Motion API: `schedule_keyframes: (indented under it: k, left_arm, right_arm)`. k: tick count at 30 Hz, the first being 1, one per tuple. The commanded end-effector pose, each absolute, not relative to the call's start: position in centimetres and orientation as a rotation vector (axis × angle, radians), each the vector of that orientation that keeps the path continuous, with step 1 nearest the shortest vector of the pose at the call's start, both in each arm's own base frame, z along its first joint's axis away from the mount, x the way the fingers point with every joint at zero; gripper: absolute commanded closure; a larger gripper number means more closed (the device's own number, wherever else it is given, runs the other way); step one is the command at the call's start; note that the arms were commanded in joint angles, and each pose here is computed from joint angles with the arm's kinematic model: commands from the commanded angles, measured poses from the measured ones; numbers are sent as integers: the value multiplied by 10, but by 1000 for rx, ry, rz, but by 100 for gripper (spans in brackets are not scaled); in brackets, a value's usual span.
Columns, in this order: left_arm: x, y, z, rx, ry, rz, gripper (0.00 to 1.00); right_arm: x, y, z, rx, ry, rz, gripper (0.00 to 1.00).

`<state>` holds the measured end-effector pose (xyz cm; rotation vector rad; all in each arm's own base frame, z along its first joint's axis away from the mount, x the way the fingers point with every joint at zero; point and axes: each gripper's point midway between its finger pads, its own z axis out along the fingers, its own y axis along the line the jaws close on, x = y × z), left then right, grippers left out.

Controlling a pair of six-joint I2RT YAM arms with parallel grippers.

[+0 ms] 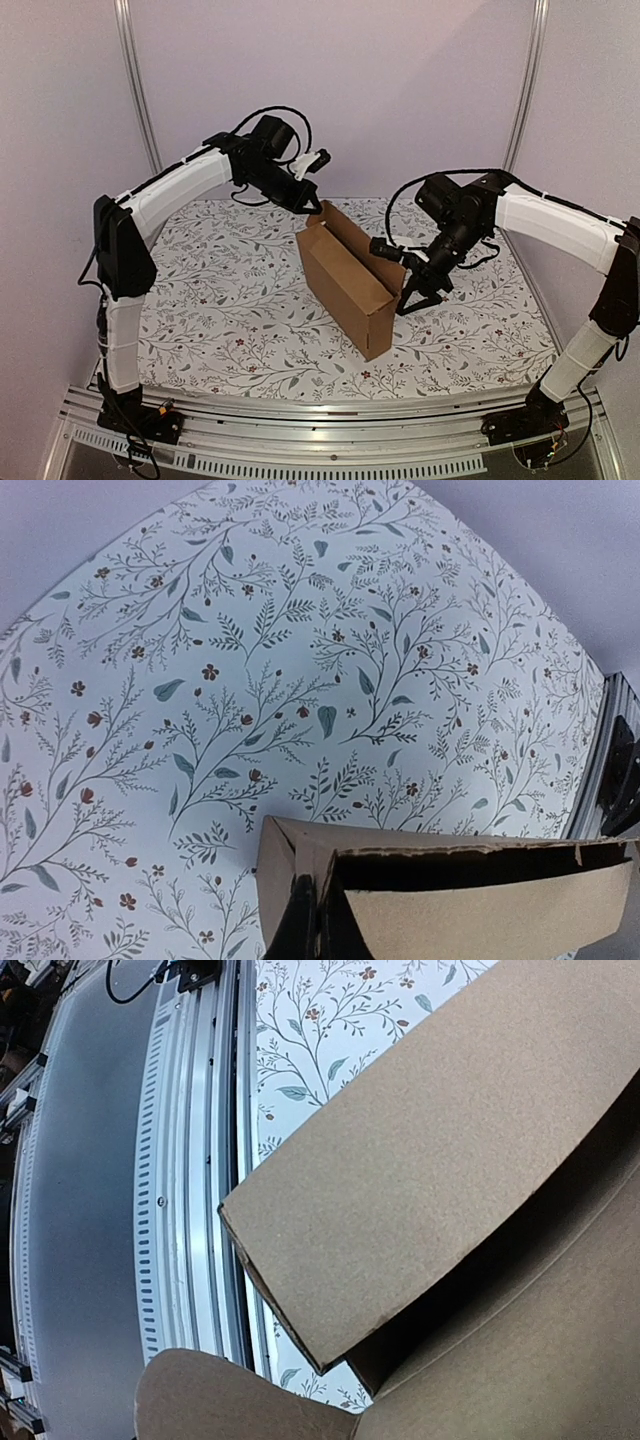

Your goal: Fold the paper box

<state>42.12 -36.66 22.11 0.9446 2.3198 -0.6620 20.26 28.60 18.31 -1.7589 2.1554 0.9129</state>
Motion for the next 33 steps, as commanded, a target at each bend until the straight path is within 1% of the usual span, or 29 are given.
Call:
schedule_keyframes:
  k: [1, 9, 11, 24, 29, 33]
  left_arm:
    - [409, -354, 201, 951, 2407, -612, 99]
    - [409, -349, 199, 989, 2391, -565, 99]
    - [410, -349, 201, 988, 2387, -565, 99]
    - [408, -349, 195, 992, 2401, -566, 100]
    - [408, -347, 198, 988, 2397, -559, 100]
    - [407, -346, 196, 990, 2397, -560, 100]
  right_arm:
    - [201, 293, 201, -1762, 2093, 960, 43]
    - [207, 296, 209, -1720, 2096, 944, 63]
    - [208, 297, 209, -1714, 2102, 949, 66]
    - [215, 304, 212, -1653, 2176, 981, 69]
    - [215, 303, 209, -1637, 2213, 981, 67]
    - [207, 301, 211, -1682, 2182, 1013, 65]
